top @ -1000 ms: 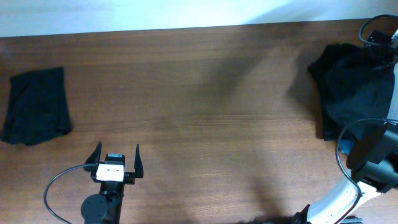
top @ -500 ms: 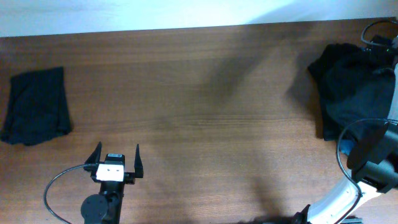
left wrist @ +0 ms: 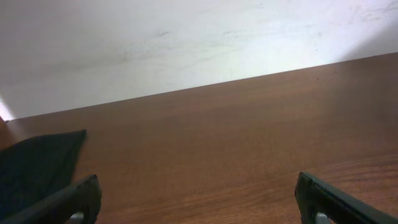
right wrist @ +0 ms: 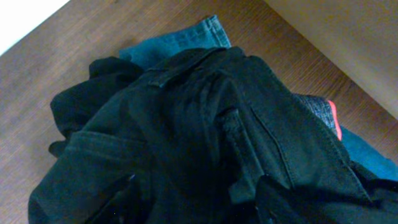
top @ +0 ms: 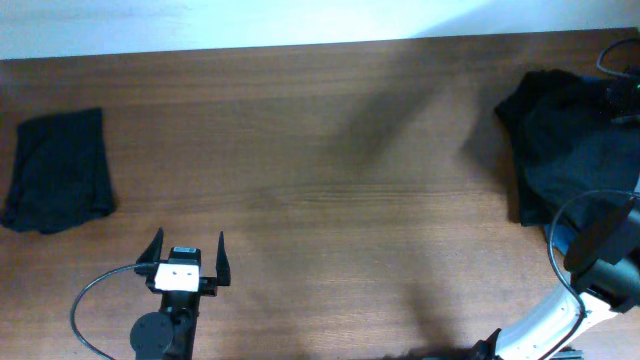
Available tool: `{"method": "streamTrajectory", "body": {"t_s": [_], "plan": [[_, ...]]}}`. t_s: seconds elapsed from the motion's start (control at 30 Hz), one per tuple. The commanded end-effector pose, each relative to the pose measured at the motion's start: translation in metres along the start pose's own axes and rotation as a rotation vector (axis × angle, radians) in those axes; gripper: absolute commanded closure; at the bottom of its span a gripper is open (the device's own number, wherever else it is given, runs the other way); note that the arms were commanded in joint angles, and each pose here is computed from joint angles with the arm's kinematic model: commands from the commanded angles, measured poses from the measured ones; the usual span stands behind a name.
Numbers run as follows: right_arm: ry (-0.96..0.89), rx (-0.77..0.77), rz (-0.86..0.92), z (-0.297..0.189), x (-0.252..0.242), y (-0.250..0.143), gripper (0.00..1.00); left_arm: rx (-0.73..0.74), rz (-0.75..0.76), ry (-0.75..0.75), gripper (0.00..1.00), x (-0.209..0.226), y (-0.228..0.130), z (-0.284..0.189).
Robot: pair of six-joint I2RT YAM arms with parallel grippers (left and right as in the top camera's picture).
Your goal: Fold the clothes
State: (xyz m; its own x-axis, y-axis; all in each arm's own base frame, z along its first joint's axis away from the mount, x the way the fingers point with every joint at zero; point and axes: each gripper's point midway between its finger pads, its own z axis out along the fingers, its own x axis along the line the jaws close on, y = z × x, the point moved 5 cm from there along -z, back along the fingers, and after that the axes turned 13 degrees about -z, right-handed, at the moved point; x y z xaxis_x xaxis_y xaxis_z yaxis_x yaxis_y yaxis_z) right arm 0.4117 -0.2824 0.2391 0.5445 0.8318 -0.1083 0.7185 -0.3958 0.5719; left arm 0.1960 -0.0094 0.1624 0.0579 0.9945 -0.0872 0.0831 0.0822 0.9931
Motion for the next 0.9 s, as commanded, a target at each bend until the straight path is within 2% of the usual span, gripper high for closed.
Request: {"method": "streamTrajectory", "body": {"t_s": [0.0, 0.33, 0.4, 0.5, 0.53, 0.77, 0.87], "plan": [[0.023, 0.018, 0.011, 0.009, 0.002, -0.003, 0.36, -0.002, 0.020, 0.010, 0.01, 0.002, -0.001, 0.000], [0.031, 0.023, 0.003, 0.032, 0.005, -0.005, 0.37, -0.002, 0.020, 0.010, 0.01, 0.002, -0.001, 0.000], [0.031, 0.015, 0.000, 0.031, 0.005, -0.003, 0.55, -0.002, 0.020, 0.010, 0.01, 0.002, -0.001, 0.000], [0.030, -0.011, 0.002, 0.021, 0.003, 0.004, 0.92, -0.002, 0.020, 0.010, 0.01, 0.002, -0.001, 0.000], [0.028, -0.026, 0.003, 0.015, 0.003, 0.007, 0.96, -0.002, 0.020, 0.010, 0.01, 0.002, -0.002, 0.000], [0.032, -0.140, 0.007, -0.053, -0.003, 0.036, 0.96, -0.002, 0.020, 0.010, 0.00, 0.002, -0.002, 0.000], [0.118, -0.216, -0.051, -0.096, 0.005, 0.047, 0.96, -0.002, 0.020, 0.010, 0.01, 0.002, -0.001, 0.000]]}}
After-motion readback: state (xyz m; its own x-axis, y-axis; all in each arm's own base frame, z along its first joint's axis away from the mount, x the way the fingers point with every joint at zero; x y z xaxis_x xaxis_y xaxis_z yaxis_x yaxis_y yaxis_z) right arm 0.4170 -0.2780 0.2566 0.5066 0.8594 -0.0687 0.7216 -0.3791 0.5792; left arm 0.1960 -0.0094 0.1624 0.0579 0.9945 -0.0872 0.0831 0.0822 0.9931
